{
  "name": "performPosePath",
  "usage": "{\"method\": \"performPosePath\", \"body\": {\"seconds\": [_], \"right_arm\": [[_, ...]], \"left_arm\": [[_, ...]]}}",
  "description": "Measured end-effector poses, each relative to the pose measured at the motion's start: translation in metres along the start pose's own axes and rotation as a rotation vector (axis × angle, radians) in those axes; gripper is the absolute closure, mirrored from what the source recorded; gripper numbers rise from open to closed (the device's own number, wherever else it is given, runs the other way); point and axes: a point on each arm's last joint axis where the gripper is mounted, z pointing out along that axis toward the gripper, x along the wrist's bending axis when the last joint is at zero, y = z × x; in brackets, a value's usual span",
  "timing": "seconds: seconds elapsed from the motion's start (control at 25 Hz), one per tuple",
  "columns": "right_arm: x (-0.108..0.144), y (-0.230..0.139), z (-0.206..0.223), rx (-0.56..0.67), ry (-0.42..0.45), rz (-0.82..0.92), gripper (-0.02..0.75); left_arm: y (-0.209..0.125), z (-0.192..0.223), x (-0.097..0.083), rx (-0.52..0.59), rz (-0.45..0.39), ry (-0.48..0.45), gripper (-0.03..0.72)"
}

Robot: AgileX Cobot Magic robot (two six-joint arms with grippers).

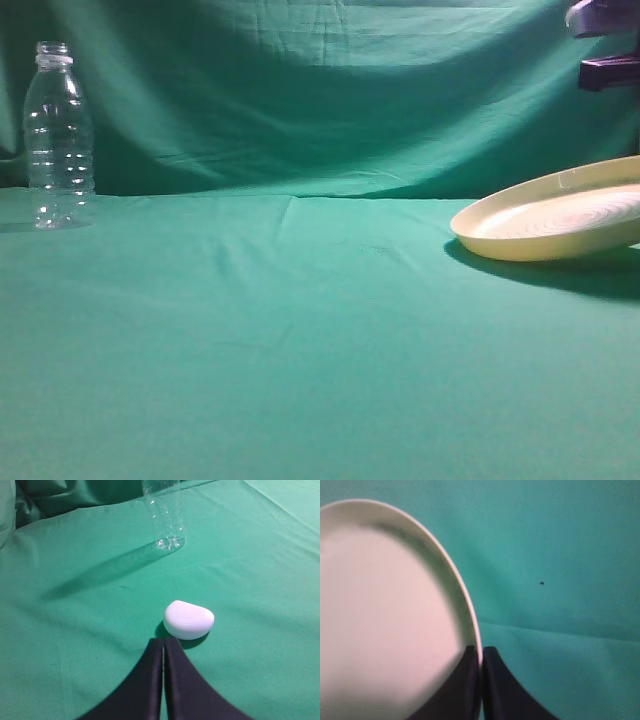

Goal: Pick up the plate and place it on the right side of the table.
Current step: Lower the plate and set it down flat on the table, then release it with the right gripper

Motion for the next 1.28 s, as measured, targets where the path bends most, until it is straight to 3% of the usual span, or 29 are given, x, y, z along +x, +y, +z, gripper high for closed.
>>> {"method": "performPosePath", "body": {"seconds": [0.36,0.4,0.48,0.72,0.84,1.0,1.08,1.2,1.28], "right_arm": [[-0.003,-0.018,0.046,0.003,0.013,0.025,0.738],[-0.003,-0.019,0.049,0.008,0.017,0.030,0.669],[-0.001,-0.020,0.054,0.022,0.028,0.040,0.669],[-0.002,-0.018,0.048,0.059,0.036,0.052,0.300],[-0.005,-0.010,0.025,0.051,0.036,0.079,0.185],[-0.009,-0.007,-0.019,0.005,0.032,0.139,0.195],[-0.011,-0.012,-0.043,-0.028,0.030,0.152,0.323],[-0.013,-0.022,-0.079,-0.083,0.033,0.166,0.576],[-0.014,-0.031,-0.105,-0.136,0.046,0.176,0.676]], "left_arm": [[0.000,0.000,0.000,0.000,0.000,0.000,0.688],[0.000,0.000,0.000,0.000,0.000,0.000,0.688],[0.000,0.000,0.000,0.000,0.000,0.000,0.688],[0.000,0.000,0.000,0.000,0.000,0.000,0.688],[0.000,0.000,0.000,0.000,0.000,0.000,0.688],[0.000,0.000,0.000,0.000,0.000,0.000,0.688],[0.000,0.000,0.000,0.000,0.000,0.000,0.688],[0.000,0.000,0.000,0.000,0.000,0.000,0.688],[0.000,0.000,0.000,0.000,0.000,0.000,0.688]]}}
